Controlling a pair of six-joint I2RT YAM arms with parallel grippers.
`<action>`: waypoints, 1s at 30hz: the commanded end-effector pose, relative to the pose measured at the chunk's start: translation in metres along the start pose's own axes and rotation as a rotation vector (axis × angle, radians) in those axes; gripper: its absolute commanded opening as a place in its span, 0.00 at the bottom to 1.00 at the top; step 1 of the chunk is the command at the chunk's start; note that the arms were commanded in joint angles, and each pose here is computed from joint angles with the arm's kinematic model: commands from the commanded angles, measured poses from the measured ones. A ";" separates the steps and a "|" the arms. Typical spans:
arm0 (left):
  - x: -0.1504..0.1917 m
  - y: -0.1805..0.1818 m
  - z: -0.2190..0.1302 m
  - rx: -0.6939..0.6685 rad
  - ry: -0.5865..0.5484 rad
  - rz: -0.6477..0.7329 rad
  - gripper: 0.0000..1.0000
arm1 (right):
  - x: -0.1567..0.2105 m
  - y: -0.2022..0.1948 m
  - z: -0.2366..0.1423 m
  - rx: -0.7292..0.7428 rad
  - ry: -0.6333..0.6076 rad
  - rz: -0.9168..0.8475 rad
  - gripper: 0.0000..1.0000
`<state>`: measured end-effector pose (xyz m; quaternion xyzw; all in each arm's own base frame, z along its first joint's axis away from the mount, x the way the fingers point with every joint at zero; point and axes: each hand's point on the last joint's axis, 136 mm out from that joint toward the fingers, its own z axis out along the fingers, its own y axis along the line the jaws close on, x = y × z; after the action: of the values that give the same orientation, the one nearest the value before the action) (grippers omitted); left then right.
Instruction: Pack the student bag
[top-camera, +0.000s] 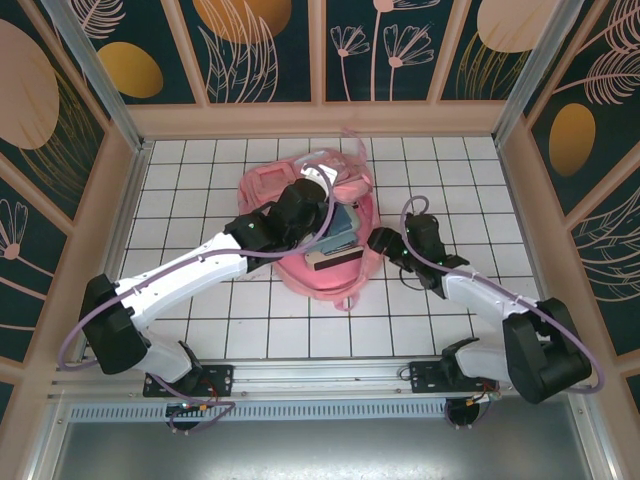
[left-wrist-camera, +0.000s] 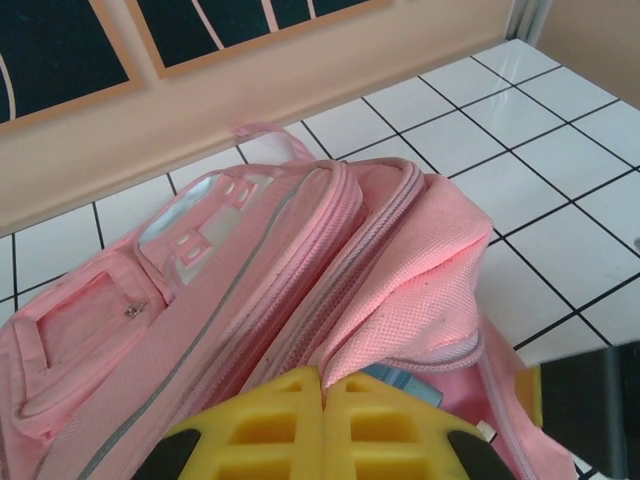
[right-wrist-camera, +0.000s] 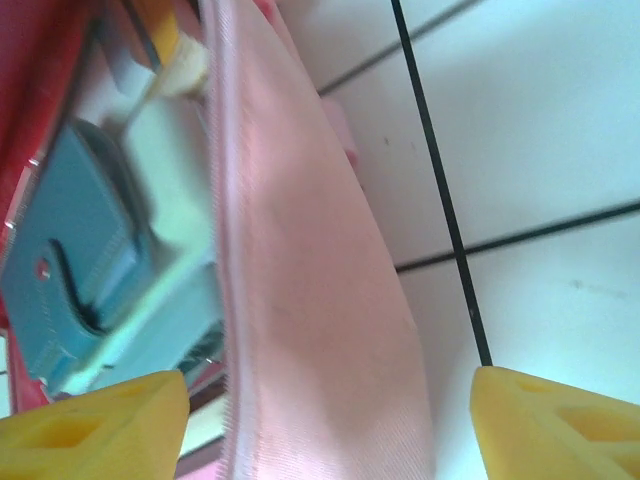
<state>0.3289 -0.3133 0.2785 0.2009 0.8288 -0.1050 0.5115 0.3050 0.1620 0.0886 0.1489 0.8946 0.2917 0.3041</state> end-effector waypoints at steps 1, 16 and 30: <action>-0.017 0.030 -0.013 -0.093 -0.066 -0.049 0.00 | 0.016 0.013 0.007 -0.081 0.046 -0.023 0.66; 0.002 0.022 -0.018 0.030 -0.040 -0.087 0.00 | 0.035 0.032 0.022 -0.050 0.061 -0.078 0.40; 0.041 0.050 -0.021 0.039 -0.004 -0.319 0.54 | 0.012 0.021 0.010 -0.004 -0.003 -0.061 0.45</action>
<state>0.3111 -0.2686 0.2306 0.1430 0.8608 -0.1650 0.4597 0.2906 0.1992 0.0695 0.1091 0.9066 0.2930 0.2836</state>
